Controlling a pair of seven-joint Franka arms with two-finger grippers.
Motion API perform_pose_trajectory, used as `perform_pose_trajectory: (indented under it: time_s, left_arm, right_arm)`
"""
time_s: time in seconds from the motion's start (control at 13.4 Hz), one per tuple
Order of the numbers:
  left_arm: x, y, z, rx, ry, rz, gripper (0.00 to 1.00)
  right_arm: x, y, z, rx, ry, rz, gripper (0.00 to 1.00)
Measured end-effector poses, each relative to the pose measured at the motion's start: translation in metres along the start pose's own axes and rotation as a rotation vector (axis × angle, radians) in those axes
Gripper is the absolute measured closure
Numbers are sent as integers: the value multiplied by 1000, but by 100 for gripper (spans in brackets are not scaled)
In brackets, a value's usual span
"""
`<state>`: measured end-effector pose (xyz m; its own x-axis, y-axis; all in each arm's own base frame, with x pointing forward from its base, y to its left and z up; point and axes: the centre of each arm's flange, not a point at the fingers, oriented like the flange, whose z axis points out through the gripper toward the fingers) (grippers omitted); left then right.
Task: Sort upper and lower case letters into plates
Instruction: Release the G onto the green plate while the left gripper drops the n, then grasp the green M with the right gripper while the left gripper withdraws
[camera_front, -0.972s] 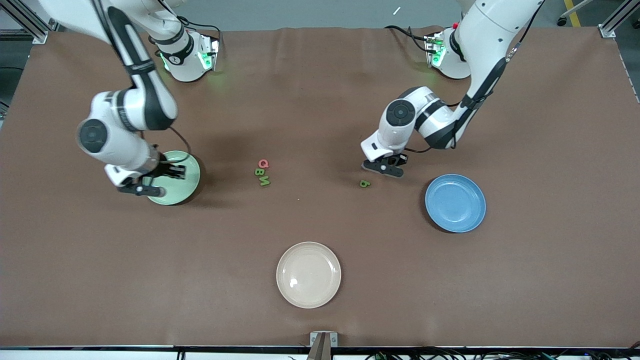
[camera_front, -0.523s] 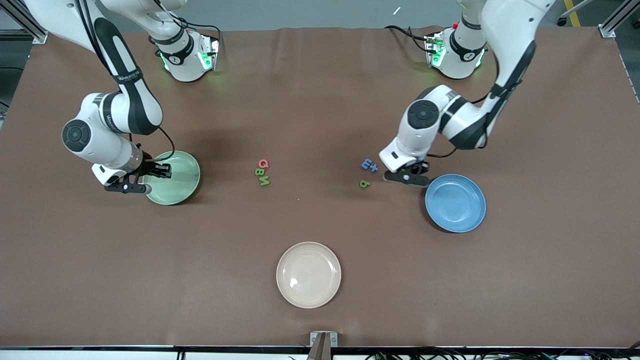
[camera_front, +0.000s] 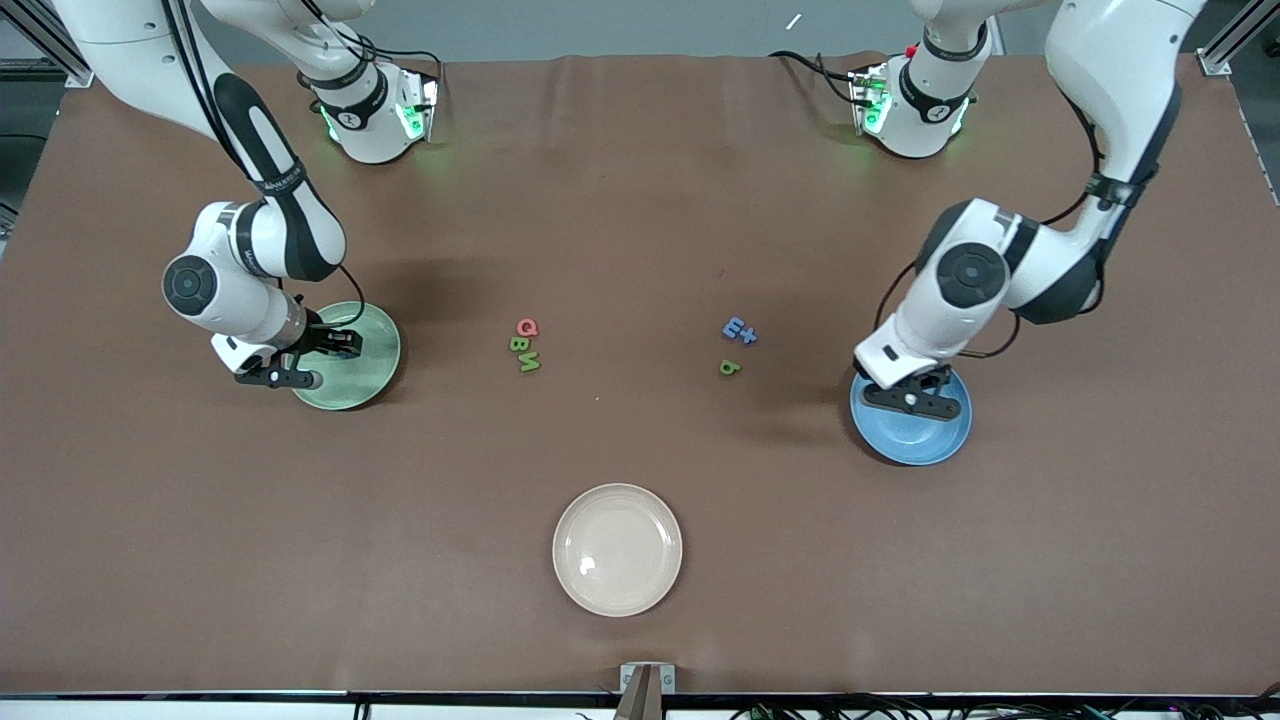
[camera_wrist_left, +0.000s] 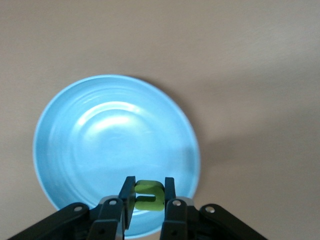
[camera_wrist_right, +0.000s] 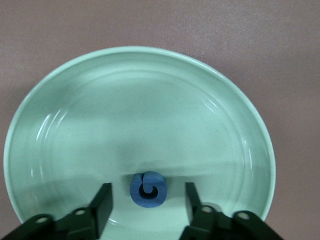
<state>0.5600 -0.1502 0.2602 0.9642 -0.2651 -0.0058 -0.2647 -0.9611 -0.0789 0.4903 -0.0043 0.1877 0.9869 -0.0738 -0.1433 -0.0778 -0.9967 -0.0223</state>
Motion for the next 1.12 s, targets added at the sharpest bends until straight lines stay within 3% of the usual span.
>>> perform_pose_trajectory:
  time_s: [0.15, 0.22, 0.67, 1.12]
  left_arm:
    - [1, -23, 13, -16, -19, 18, 73]
    - [0, -31, 20, -25, -29, 28, 73]
    - [-3, -57, 59, -76, -82, 72, 73]
    - [-8, -72, 69, -85, -100, 94, 73]
  right_arm:
    - [1, -11, -8, 4, -24, 9, 6]
    - [2, -27, -18, 4, -27, 31, 0]
    - [-22, -207, -55, 17, 33, 116, 0]
    - [-32, -306, -12, 22, 55, 37, 0]
